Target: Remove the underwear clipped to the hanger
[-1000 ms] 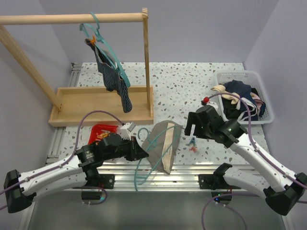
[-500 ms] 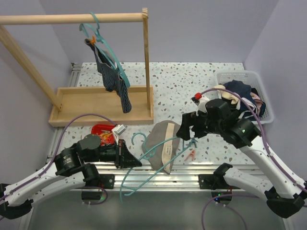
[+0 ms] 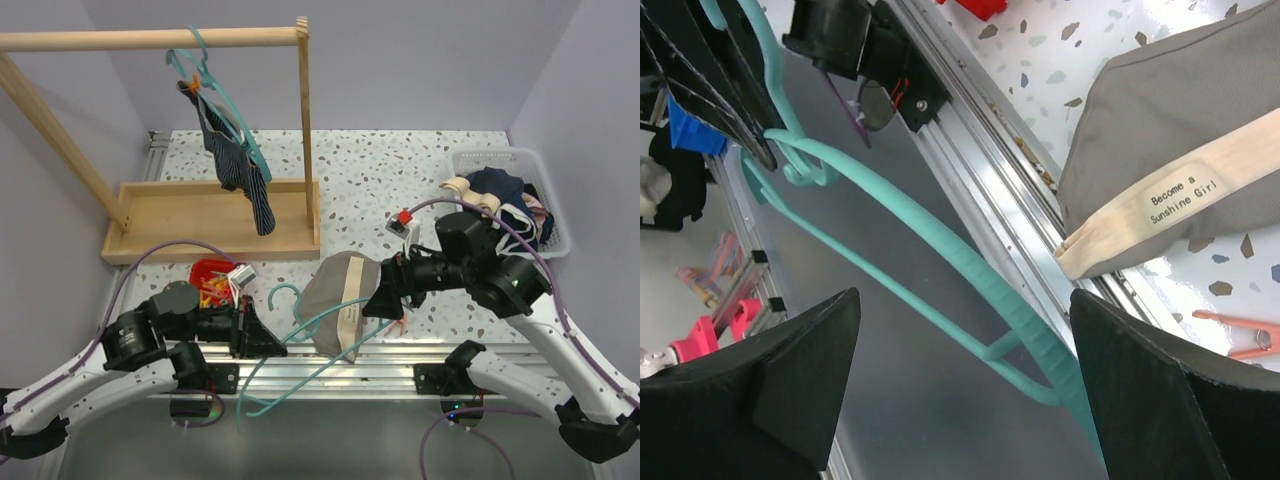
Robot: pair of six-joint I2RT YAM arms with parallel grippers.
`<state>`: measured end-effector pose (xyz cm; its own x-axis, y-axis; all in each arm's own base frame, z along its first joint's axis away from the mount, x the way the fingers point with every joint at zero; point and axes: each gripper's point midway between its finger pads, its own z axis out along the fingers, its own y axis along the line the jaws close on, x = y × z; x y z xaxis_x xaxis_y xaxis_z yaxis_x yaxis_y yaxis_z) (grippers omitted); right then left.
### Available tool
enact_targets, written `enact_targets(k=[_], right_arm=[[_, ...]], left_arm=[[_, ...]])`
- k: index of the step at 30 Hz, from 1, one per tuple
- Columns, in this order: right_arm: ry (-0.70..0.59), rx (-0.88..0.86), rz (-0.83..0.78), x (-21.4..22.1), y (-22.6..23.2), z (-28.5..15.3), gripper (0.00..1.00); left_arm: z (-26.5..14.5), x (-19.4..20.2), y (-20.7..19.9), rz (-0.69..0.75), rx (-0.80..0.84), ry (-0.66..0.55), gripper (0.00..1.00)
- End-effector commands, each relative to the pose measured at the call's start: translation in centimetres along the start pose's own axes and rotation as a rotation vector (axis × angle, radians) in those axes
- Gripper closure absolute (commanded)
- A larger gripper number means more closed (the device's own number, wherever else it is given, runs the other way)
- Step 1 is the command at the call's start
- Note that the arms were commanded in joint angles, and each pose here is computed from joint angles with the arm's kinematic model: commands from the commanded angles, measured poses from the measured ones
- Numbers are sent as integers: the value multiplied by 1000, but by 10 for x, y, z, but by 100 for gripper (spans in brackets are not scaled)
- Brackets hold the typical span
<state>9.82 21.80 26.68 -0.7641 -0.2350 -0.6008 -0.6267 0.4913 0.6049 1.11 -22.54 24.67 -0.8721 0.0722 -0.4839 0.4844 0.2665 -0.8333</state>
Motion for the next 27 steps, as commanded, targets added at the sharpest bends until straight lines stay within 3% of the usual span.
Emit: enact_targets(k=[1, 4, 8, 9, 10, 11, 15, 16, 19, 22, 24, 27], right_arm=[[25, -13, -33, 9, 2, -6, 11], [56, -149, -37, 15, 25, -8, 18], [180, -329, 7, 38, 47, -12, 53], [197, -347, 13, 42, 49, -14, 76], [204, -344, 10, 44, 49, -16, 91], [217, -323, 11, 49, 47, -19, 100], [121, -261, -25, 37, 49, -28, 100], [94, -226, -25, 32, 46, -29, 100], [21, -79, -14, 22, 28, -31, 100], [-71, 99, -19, 8, 5, -41, 100], [-210, 251, -36, -17, -11, -58, 100], [-459, 356, -78, -61, -11, -92, 100]], left_arm=[[-15, -7, -37, 82, 124, -10, 100], [-19, -7, -38, 92, 109, -9, 100], [-26, -18, -49, 115, 120, -55, 100], [-27, -21, -50, 119, 114, -70, 100], [-28, -26, -46, 114, 81, -99, 100], [-31, -31, -47, 117, 65, -122, 100], [-52, -58, -15, 42, -195, -279, 11], [-67, -66, 13, 0, -363, -358, 4], [-118, -90, 24, -75, -530, -567, 0], [-168, -108, 16, -150, -555, -776, 0], [-194, -113, 12, -192, -530, -887, 0], [-199, -113, 10, -183, -494, -915, 0]])
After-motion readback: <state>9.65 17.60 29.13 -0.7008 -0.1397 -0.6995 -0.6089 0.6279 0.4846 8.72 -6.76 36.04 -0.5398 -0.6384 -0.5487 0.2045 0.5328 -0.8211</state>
